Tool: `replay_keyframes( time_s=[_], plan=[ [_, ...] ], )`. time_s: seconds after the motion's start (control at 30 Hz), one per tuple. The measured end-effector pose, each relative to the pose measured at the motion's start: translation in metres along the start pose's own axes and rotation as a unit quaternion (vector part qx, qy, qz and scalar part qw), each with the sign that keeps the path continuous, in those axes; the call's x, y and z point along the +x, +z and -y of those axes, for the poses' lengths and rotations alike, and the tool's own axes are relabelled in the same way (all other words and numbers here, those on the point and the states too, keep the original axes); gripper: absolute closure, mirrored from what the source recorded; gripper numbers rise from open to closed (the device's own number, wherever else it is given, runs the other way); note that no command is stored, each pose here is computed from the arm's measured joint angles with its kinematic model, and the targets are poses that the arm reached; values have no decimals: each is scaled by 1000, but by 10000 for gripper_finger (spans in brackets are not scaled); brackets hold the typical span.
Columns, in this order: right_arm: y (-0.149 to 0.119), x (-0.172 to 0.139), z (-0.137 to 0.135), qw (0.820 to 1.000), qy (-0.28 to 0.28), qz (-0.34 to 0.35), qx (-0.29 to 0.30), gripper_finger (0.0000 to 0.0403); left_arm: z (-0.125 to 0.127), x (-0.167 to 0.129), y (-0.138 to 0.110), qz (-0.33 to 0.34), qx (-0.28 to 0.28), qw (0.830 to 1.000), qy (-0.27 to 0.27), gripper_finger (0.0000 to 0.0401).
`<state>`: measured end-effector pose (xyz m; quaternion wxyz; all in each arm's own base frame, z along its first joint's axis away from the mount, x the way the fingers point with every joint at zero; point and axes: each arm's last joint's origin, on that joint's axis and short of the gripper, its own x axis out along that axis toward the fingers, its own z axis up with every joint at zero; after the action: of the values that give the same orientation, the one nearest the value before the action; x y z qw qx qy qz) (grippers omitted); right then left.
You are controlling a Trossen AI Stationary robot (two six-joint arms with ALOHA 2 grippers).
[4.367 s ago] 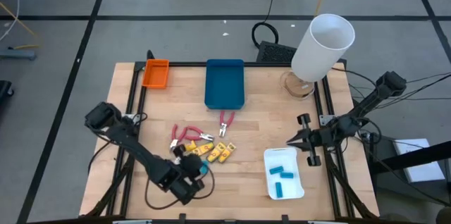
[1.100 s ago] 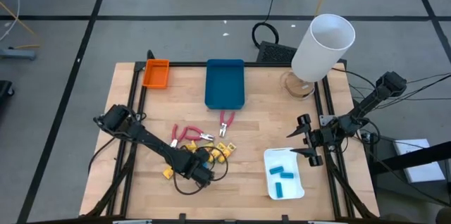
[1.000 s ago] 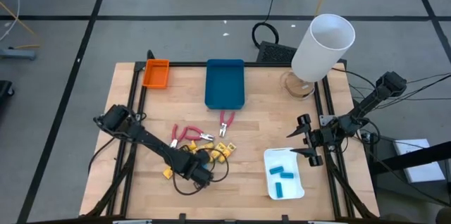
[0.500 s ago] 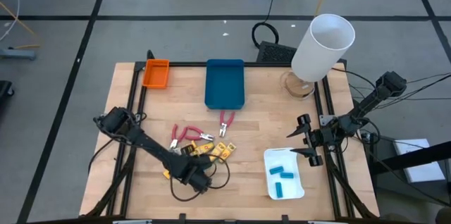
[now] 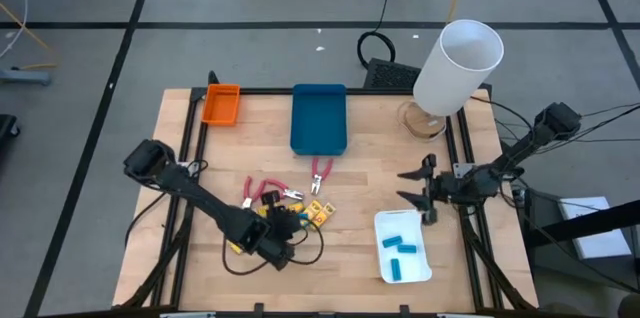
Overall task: Pick & Place School Supplies
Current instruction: Put the blue eraser into the white bin
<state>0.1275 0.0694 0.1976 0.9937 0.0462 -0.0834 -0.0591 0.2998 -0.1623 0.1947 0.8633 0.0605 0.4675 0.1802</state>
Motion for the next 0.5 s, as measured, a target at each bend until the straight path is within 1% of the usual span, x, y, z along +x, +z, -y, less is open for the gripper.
replay_keyframes(
  time_s=[0.1, 0.23, 0.27, 0.33, 0.43, 0.5],
  plan=[
    [-2, 12, 1, 999, -33, -24, 18, 195, -11, 8, 8, 12, 38, 999, 33, 284],
    [-2, 34, 0, 994, -74, -74, 35, 195, -25, 19, 23, 45, 71, 993, 82, 284],
    [-3, 40, -1, 993, -75, -86, 40, 195, -28, 21, 27, 57, 80, 991, 92, 284],
    [-4, 51, -3, 991, -61, -102, 56, 195, -33, 24, 37, 82, 104, 985, 114, 284],
    [-4, 67, -5, 988, -29, -106, 110, 195, -39, 28, 50, 111, 134, 976, 135, 284],
    [-5, 77, -3, 982, -32, -110, 151, 195, -42, 30, 58, 127, 148, 970, 143, 284]
  ],
)
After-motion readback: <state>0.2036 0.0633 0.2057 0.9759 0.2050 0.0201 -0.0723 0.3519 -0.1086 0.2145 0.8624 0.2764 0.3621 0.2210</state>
